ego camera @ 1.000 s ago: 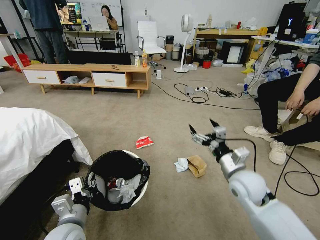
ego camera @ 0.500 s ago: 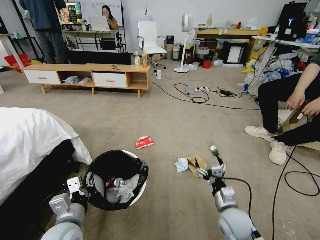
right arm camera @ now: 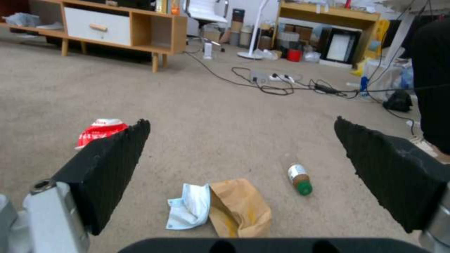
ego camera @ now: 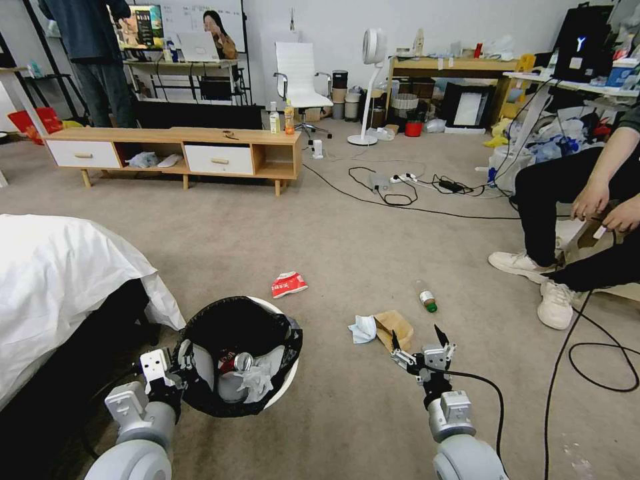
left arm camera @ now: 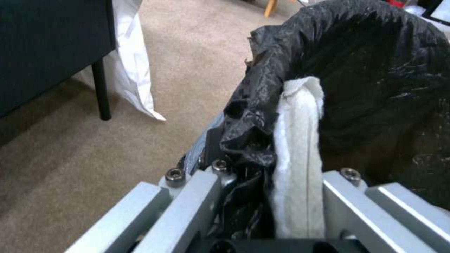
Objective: Pick up the trash bin and place the garbage on the floor into it.
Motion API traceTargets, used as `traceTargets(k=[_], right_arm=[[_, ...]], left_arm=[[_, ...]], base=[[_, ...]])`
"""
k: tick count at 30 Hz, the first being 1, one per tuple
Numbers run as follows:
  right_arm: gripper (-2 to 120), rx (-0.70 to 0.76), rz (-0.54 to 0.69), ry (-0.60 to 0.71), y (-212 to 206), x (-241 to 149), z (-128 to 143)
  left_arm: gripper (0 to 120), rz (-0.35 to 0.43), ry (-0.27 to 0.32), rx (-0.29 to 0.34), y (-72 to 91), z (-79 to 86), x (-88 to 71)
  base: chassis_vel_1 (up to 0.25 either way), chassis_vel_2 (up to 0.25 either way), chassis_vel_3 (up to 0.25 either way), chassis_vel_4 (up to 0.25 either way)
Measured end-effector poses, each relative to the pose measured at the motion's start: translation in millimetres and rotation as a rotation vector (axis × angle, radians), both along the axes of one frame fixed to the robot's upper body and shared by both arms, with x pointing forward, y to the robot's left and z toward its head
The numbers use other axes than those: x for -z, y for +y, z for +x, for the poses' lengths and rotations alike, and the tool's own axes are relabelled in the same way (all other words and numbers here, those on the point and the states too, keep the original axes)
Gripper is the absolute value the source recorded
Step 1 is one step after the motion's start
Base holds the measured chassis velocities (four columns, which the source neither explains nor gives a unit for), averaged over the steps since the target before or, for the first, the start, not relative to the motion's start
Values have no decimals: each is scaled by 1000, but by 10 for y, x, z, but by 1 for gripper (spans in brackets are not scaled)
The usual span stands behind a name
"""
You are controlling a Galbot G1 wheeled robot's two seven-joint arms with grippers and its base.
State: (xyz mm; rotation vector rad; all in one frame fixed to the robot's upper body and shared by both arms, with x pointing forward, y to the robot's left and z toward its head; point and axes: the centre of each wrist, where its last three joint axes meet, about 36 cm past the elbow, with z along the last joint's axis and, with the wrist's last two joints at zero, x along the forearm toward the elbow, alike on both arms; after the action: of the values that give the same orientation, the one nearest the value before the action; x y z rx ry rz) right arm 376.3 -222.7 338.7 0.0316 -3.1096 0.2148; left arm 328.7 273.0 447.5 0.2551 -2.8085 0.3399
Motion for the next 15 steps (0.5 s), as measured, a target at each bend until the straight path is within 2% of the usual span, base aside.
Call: traceTargets(k=[6, 11, 15], right_arm=[[100, 2, 4, 0, 7, 10, -6], [100, 0, 3, 0, 18, 18, -13], [100, -5, 7, -1, 47, 21, -13]], left_arm=[[6, -2, 0, -2, -4, -7, 7], [6, -2, -2, -3, -4, -6, 7], [6, -2, -3, -4, -5, -6, 4]], base=[[-39, 30, 25, -33], [-127, 153, 140, -141], [-220, 243, 227, -226]])
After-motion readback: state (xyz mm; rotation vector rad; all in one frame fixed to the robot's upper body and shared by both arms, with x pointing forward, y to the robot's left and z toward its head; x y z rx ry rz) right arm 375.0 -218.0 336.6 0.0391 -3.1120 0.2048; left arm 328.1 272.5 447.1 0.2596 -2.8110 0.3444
